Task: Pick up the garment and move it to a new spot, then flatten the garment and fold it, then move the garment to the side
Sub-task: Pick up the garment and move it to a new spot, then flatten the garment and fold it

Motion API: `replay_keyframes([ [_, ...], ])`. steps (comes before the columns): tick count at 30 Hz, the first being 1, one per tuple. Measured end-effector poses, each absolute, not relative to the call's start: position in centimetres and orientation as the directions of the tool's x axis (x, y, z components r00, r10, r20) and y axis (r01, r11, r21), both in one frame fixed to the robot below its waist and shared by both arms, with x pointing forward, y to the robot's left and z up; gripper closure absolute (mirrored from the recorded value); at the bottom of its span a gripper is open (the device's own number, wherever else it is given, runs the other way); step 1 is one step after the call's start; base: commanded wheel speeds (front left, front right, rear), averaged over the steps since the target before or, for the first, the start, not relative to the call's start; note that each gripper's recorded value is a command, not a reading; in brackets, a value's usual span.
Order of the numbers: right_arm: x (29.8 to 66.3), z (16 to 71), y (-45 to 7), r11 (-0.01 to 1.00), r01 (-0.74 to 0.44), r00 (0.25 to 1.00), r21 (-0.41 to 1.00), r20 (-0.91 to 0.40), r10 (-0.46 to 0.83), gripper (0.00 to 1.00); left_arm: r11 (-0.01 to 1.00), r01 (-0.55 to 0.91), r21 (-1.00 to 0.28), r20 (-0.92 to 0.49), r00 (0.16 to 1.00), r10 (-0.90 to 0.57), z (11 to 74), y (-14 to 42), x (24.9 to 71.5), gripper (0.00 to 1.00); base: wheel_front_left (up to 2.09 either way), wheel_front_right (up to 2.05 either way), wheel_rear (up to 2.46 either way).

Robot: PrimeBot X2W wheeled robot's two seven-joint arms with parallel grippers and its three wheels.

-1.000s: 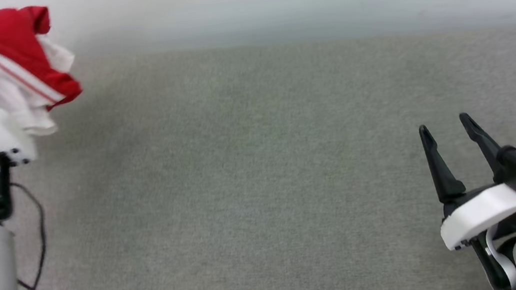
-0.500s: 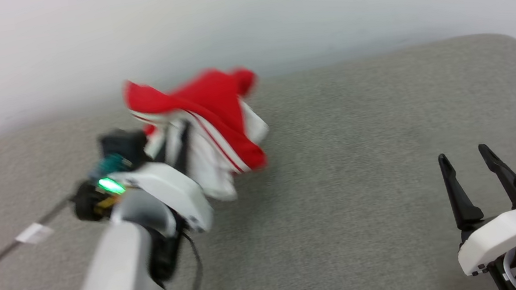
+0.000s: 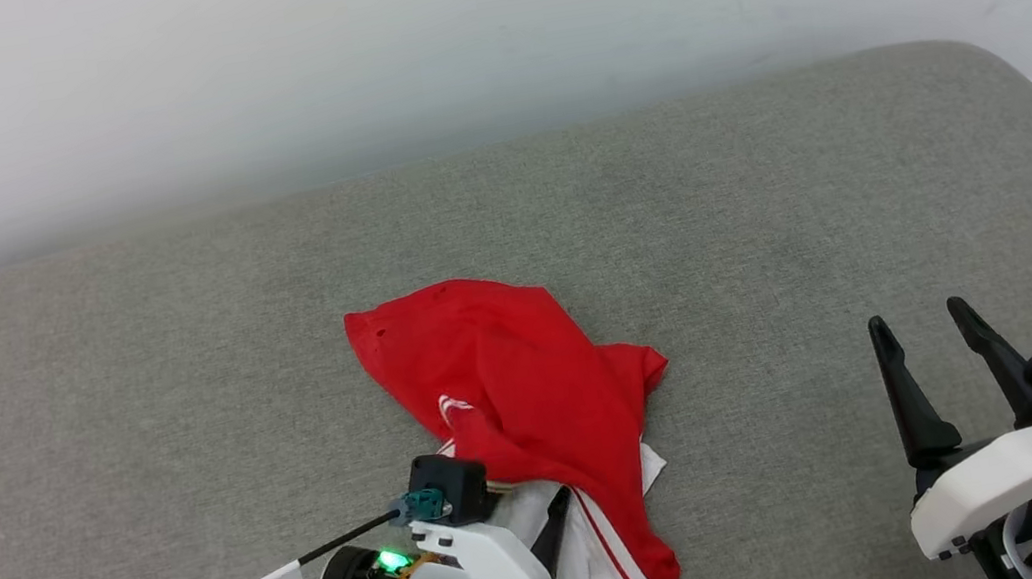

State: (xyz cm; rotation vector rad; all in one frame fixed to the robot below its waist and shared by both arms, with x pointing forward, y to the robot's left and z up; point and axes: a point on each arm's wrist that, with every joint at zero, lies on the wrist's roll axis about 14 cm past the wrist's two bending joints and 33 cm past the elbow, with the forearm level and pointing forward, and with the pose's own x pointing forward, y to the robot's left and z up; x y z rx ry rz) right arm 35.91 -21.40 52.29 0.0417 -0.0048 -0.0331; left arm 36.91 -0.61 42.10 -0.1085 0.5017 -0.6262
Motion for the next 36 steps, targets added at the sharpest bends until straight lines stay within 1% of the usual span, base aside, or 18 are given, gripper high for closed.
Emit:
replay_keyframes([
  [4, 36.3, 52.4, -21.0, 0.999, 0.019, 1.000, 0.043, 0.011, -0.020, 0.00, 0.836, 0.512, -0.198, -0.320, 0.772, -0.549, 44.4, 0.4, 38.1, 0.00, 0.00, 0.00, 0.00],
  [9, 36.7, 52.8, -20.2, 0.999, -0.005, 1.000, 0.042, 0.025, 0.004, 0.00, 0.883, 0.440, -0.160, -0.147, 0.874, -0.462, 48.8, 2.8, 39.8, 0.00, 0.00, 0.00, 0.00],
  [12, 36.8, 53.2, -19.7, 0.999, -0.022, 0.999, 0.040, 0.036, 0.021, 0.00, 0.914, 0.380, -0.145, -0.043, 0.920, -0.389, 51.3, 5.0, 40.4, 0.00, 0.00, 0.00, 0.00],
  [13, 36.9, 53.5, -19.2, 0.999, -0.036, 0.999, 0.036, 0.041, 0.035, 0.00, 0.941, 0.305, -0.148, 0.058, 0.952, -0.300, 53.4, 7.3, 40.4, 0.00, 0.00, 0.00, 0.00],
  [15, 36.9, 53.7, -19.0, 0.999, -0.042, 0.998, 0.032, 0.048, 0.041, 0.00, 0.951, 0.255, -0.173, 0.118, 0.964, -0.238, 54.6, 8.9, 40.2, 0.00, 0.00, 0.00, 0.00],
  [19, 36.6, 53.9, -19.1, 0.999, -0.040, 0.998, 0.027, 0.050, 0.039, 0.00, 0.969, 0.180, -0.170, 0.133, 0.978, -0.159, 54.6, 11.6, 39.5, 0.00, 0.00, 0.00, 0.00],
  [22, 36.1, 54.1, -19.2, 0.999, -0.036, 0.998, 0.024, 0.051, 0.035, 0.00, 0.977, 0.155, -0.144, 0.117, 0.983, -0.139, 54.0, 12.8, 38.9, 0.00, 0.00, 0.00, 0.00],
  [23, 35.4, 53.8, -19.4, 0.999, -0.031, 0.999, 0.025, 0.043, 0.030, 0.00, 0.982, 0.148, -0.120, 0.084, 0.987, -0.139, 53.2, 13.3, 38.1, 0.00, 0.00, 0.00, 0.00],
  [30, 34.3, 54.1, -19.2, 0.999, -0.035, 0.998, 0.031, 0.045, 0.034, 0.00, 0.982, 0.152, -0.115, 0.071, 0.987, -0.145, 53.1, 13.1, 37.5, 0.00, 0.00, 0.00, 0.00],
  [36, 34.1, 54.1, -18.8, 0.998, -0.045, 0.998, 0.035, 0.043, 0.044, 0.00, 0.982, 0.152, -0.110, 0.060, 0.987, -0.146, 53.0, 13.1, 37.5, 0.00, 0.00, 0.00, 0.00],
])
